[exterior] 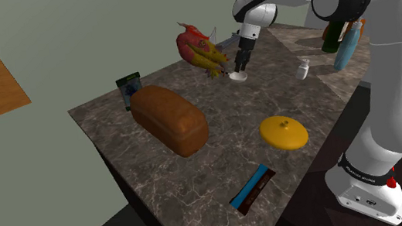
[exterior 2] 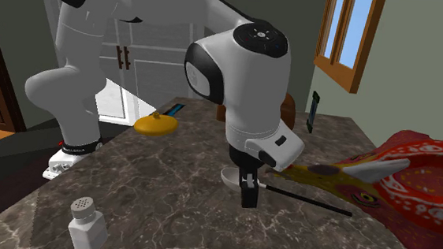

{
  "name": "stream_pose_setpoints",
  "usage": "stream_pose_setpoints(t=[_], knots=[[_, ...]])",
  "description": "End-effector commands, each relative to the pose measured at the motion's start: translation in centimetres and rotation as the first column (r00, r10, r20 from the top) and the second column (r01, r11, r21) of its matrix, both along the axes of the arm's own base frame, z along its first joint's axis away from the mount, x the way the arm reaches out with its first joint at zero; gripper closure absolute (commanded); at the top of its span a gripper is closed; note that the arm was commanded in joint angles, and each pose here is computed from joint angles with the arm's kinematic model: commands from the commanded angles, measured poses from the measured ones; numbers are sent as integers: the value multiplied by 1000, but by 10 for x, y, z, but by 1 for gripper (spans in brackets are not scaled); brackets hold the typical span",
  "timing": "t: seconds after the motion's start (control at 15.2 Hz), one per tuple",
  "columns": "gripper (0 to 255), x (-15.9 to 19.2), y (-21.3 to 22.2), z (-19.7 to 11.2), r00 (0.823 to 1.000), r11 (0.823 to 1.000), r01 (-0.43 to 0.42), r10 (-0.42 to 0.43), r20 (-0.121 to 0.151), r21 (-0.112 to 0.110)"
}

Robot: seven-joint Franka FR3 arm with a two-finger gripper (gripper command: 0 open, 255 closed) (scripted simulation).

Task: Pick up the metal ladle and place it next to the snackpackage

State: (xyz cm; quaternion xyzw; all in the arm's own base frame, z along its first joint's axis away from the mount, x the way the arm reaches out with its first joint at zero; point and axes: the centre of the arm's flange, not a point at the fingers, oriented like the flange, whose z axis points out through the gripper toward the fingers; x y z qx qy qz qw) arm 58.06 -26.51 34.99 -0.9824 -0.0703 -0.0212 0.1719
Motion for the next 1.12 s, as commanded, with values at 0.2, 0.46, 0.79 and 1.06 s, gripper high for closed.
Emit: stream_pose_setpoints(t=[0.2,0.46,0.79,1.06], knots=[[255,0,0,0,1000,1000,0,0,0,0],[255,0,0,0,1000,1000,0,0,0,0],[255,0,0,0,1000,1000,0,0,0,0],[255,0,0,21,1000,1000,0,0,0,0]])
